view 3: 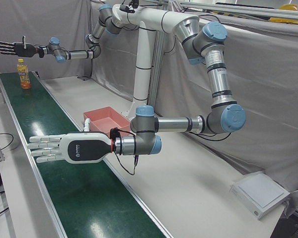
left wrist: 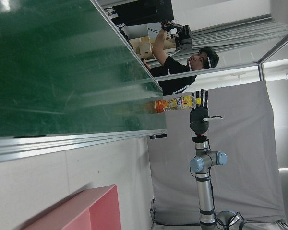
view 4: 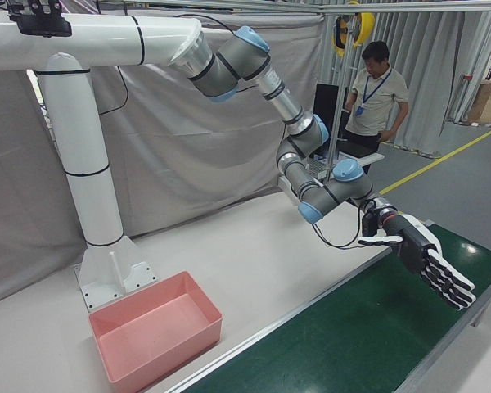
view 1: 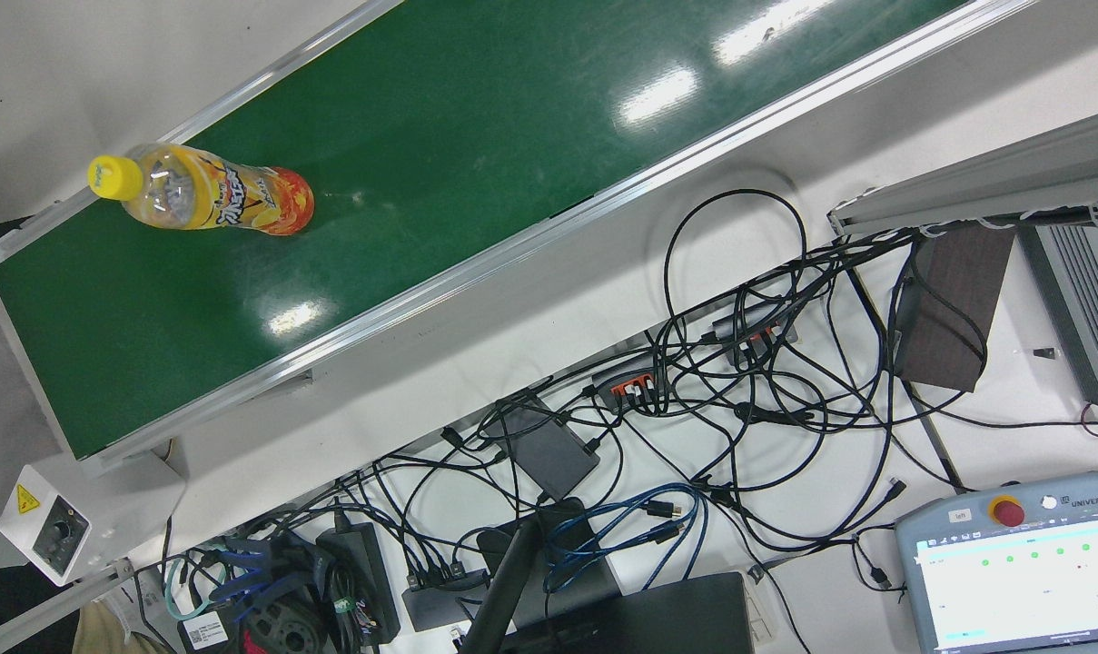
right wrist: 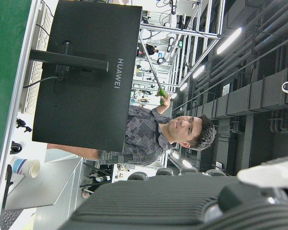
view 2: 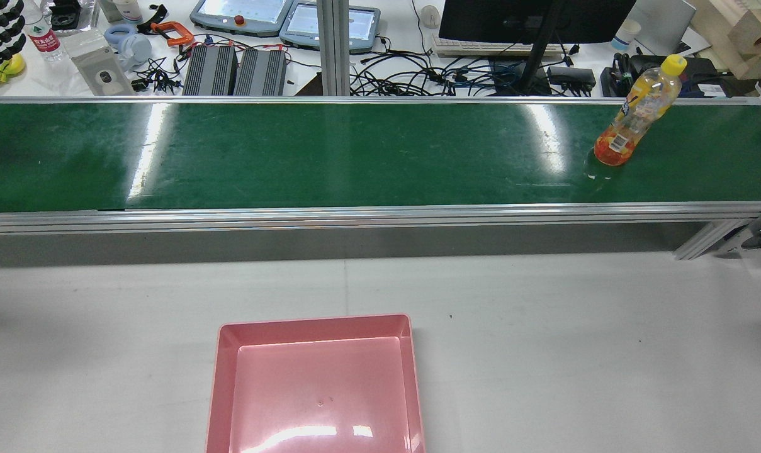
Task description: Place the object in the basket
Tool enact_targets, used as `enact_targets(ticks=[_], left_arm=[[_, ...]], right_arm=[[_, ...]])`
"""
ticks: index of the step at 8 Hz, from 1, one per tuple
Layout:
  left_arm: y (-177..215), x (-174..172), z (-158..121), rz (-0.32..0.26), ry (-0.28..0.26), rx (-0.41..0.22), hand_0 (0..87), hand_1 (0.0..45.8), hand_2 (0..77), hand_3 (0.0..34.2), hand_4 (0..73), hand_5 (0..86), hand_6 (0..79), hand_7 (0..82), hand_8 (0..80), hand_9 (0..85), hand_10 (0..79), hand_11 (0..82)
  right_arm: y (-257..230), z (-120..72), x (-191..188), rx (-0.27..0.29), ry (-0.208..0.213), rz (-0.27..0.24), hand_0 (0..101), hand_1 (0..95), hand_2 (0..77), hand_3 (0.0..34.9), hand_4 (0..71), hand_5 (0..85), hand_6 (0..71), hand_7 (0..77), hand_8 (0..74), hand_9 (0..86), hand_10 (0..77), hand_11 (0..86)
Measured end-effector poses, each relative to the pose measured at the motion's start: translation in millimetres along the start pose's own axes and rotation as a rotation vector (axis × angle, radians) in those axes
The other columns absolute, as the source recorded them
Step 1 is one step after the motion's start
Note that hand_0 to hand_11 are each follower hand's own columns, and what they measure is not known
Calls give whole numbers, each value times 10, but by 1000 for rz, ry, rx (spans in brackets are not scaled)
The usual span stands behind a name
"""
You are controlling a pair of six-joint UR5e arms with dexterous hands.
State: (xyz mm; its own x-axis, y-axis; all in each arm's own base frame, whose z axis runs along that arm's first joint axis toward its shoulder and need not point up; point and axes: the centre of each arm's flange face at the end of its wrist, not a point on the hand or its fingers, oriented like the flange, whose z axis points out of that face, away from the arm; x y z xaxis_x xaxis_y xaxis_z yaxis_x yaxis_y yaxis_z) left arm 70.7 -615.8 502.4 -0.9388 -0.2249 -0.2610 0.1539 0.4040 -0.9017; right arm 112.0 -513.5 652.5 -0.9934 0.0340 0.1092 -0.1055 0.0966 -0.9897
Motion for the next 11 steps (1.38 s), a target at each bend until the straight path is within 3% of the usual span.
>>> enact_targets(ticks=[11], left_arm=[[44,-56,93,-7,-6,2,578,87,0,0,5,11,5,0,0,0,0,5]], right_arm=[[0,0,0,0,0,0,2,0,5,0,0,0,0,5,0,0,0,0]])
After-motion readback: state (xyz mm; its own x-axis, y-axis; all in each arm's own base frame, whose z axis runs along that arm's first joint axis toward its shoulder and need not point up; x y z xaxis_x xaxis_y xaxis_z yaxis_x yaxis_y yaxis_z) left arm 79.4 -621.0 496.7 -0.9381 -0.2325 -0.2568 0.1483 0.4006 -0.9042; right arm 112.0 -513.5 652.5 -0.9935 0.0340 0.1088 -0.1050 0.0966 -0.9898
